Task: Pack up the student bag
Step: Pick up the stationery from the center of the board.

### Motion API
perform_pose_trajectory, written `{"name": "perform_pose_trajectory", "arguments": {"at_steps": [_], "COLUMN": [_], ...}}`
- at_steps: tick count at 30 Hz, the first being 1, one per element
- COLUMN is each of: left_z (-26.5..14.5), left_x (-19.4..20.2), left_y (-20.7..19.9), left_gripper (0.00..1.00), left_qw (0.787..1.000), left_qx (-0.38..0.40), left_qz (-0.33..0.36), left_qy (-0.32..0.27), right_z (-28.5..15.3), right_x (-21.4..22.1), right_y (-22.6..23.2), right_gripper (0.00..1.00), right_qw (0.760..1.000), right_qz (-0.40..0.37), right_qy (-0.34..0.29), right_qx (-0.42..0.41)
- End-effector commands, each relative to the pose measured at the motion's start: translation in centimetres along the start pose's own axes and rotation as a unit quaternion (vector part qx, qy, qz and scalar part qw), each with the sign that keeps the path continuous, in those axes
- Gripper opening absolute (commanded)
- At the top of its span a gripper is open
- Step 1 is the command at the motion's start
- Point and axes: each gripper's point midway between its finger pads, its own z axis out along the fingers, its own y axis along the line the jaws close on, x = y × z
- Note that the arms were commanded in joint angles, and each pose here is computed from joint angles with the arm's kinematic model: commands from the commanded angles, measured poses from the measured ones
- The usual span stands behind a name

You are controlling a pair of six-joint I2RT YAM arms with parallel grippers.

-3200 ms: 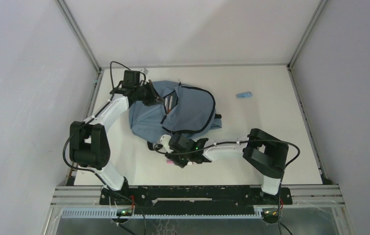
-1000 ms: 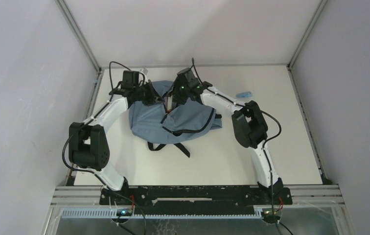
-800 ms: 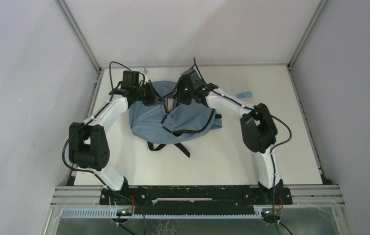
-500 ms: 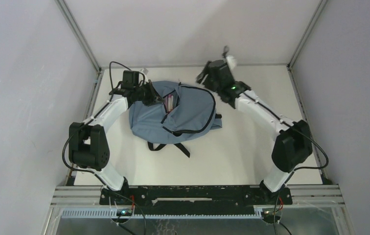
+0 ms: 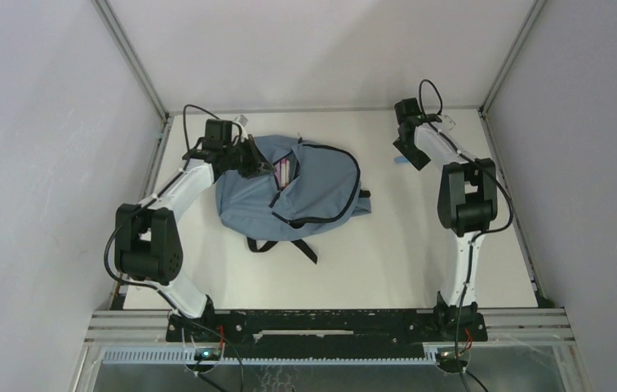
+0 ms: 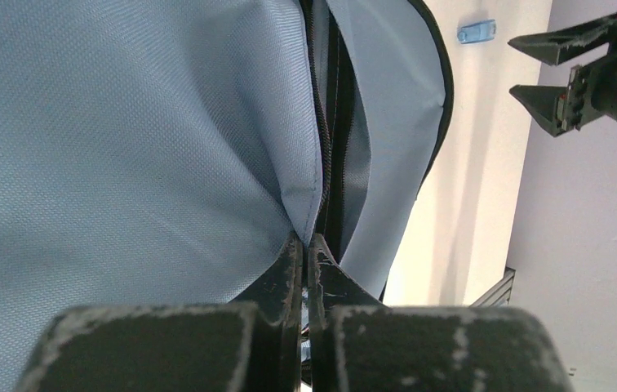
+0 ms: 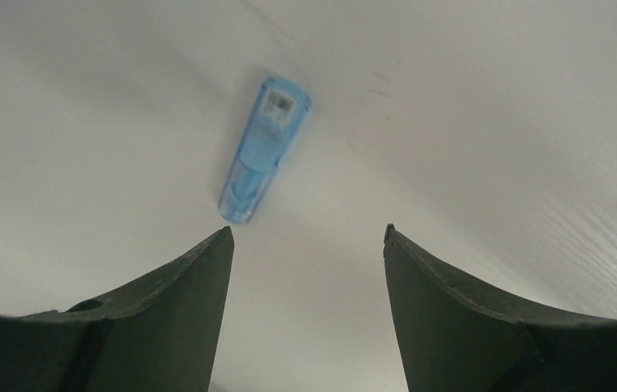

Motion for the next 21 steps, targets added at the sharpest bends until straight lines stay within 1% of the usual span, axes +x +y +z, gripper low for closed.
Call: {"name": "perform_pose_trajectory", "arguments": {"at_steps": [1, 7, 10, 15, 17, 18, 21], "left_z": [-1.2, -1.2, -1.2, -1.2, -1.1, -1.1, -1.1], "left_x": [-0.4, -0.3, -0.2, -0.2, -0.1, -0.1, -0.1], "left_y": [-2.4, -2.4, -2.2, -2.2, -2.1, -2.1, -2.1], "left_gripper": [0.00, 0.00, 0.00, 0.00, 0.00, 0.00, 0.00], "left_qw": [0.999, 0.999, 0.999, 0.999, 0.999, 0.999, 0.999], "left_qx": [0.046, 0.046, 0.045, 0.044, 0.043, 0.043, 0.042], "left_qz": [0.008, 0.009, 0.009, 0.009, 0.009, 0.008, 0.008], "left_qy": [-0.013, -0.012, -0.011, -0.011, -0.010, -0.010, -0.009], "right_z": [0.1, 3.3, 4.3, 5.7, 6.1, 6.2, 6.5], "right_x": [-2.4, -1.6, -1.2, -0.6, -0.2, 0.1, 0.8], "right_y": [1.4, 2.5, 3.4, 3.4, 2.9, 2.5, 1.2], "right_gripper": [0.76, 0.77, 0.78, 0.77, 0.74, 0.71, 0.53], "right_qw": [0.999, 0.998, 0.998, 0.997, 0.996, 0.996, 0.995], "right_qz": [0.045, 0.038, 0.037, 0.037, 0.031, 0.028, 0.017], "right_qy": [0.000, 0.028, 0.033, 0.037, 0.039, 0.039, 0.035], "right_qx": [0.007, 0.042, 0.039, 0.061, 0.071, 0.080, 0.094]}}
